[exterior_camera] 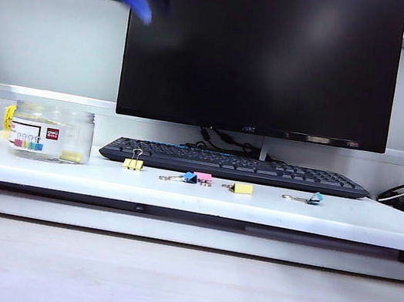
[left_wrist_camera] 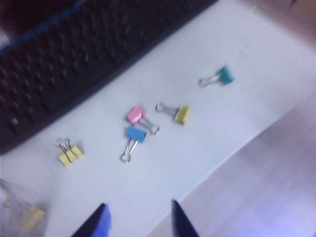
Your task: Pick up the clips with the largest number of clips of the same color on the table and place them in a round transparent plastic box.
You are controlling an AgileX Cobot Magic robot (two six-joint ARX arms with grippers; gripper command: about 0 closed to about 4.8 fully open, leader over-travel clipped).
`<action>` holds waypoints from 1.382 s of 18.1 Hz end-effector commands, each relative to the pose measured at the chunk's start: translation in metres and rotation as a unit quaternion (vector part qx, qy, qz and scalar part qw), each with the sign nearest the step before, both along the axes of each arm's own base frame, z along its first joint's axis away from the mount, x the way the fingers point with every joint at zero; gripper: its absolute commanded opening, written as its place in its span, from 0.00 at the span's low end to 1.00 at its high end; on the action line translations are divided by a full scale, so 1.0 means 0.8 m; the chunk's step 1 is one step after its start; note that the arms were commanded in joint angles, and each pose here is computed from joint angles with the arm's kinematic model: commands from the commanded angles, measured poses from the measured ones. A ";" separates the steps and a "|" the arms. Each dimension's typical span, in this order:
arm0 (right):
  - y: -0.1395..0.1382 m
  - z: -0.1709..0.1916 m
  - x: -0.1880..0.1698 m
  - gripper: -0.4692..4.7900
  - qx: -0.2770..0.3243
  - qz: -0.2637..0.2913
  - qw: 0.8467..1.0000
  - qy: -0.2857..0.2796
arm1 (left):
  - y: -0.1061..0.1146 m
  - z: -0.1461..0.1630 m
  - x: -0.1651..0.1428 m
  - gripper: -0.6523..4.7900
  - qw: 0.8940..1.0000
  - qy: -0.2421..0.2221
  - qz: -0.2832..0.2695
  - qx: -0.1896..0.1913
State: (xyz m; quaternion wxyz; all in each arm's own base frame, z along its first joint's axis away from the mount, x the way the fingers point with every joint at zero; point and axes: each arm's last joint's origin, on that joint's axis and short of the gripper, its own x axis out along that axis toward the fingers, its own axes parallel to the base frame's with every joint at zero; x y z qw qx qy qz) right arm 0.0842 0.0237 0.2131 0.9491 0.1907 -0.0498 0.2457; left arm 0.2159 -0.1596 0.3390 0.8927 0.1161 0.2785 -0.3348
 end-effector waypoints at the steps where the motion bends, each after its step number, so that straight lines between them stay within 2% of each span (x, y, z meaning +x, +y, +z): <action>1: 0.000 0.027 0.003 0.10 -0.004 -0.005 1.000 -0.006 | 0.008 0.009 -0.011 0.44 1.000 -0.001 -0.005 -0.003; 3: 0.002 0.046 0.011 0.10 -0.015 -0.004 1.000 0.008 | 0.012 0.005 -0.018 0.44 1.000 0.007 -0.009 0.000; 6: 0.008 0.067 0.040 0.10 -0.031 0.003 0.998 0.053 | 0.017 -0.020 -0.025 0.44 0.999 0.035 -0.008 0.011; 9: 0.016 0.071 0.072 0.09 -0.042 0.031 0.993 0.107 | 0.018 -0.036 -0.026 0.44 0.998 0.052 -0.004 0.019; 11: 0.023 0.067 0.098 0.09 -0.048 0.066 0.987 0.139 | 0.017 -0.040 -0.024 0.44 0.999 0.045 -0.004 0.014; 15: 0.028 0.055 0.120 0.09 -0.051 0.083 0.983 0.157 | 0.015 -0.038 -0.021 0.44 1.000 0.030 -0.004 0.003; 16: 0.029 0.048 0.126 0.20 -0.052 0.085 0.980 0.170 | 0.015 -0.038 -0.021 0.44 1.000 0.026 -0.003 0.001; 17: 0.030 0.045 0.129 0.26 -0.052 0.092 0.978 0.178 | 0.015 -0.037 -0.020 0.44 1.000 0.024 -0.001 0.001; 20: 0.038 0.035 0.137 0.27 -0.055 0.106 0.973 0.197 | 0.014 -0.036 -0.019 0.44 1.000 0.018 0.000 -0.003; 25: 0.071 0.027 0.149 0.28 -0.065 0.154 0.968 0.189 | 0.014 -0.036 -0.019 0.44 1.000 0.018 0.000 -0.003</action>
